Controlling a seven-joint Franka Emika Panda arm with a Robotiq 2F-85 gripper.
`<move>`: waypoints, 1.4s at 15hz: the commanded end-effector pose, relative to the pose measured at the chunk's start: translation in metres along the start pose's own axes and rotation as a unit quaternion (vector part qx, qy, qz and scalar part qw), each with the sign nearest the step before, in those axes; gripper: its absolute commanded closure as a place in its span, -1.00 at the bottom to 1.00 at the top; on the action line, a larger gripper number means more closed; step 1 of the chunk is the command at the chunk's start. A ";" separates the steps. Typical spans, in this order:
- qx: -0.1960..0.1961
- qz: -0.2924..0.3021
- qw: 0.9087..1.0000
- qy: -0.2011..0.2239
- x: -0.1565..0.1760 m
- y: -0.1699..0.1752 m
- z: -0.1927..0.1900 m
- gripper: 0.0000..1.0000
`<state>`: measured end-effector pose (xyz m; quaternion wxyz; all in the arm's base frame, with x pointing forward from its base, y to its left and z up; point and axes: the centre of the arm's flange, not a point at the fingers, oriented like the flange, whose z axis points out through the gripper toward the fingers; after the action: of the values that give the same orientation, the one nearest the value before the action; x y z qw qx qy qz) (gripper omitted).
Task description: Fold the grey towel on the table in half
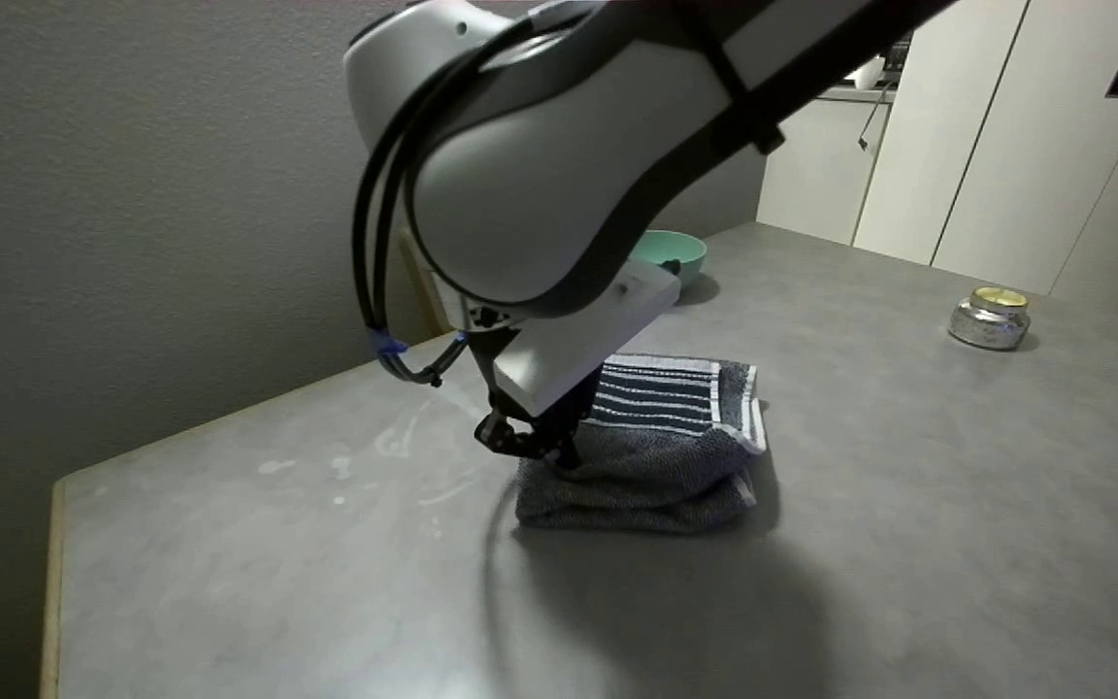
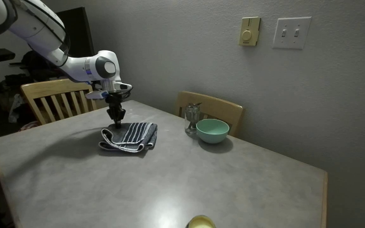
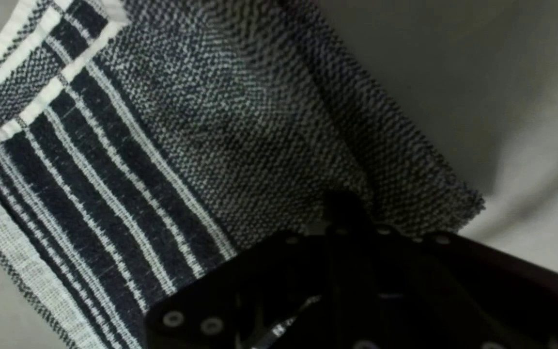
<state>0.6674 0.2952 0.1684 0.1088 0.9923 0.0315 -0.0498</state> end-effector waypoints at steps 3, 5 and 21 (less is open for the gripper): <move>0.054 -0.001 0.997 -0.060 -0.015 0.005 0.009 1.00; 0.070 -0.007 0.994 -0.083 -0.020 0.007 0.016 1.00; 0.039 -0.143 0.950 -0.277 -0.065 0.066 0.035 1.00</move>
<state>0.6106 0.2261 0.1348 0.0510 0.9287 0.1350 -0.3417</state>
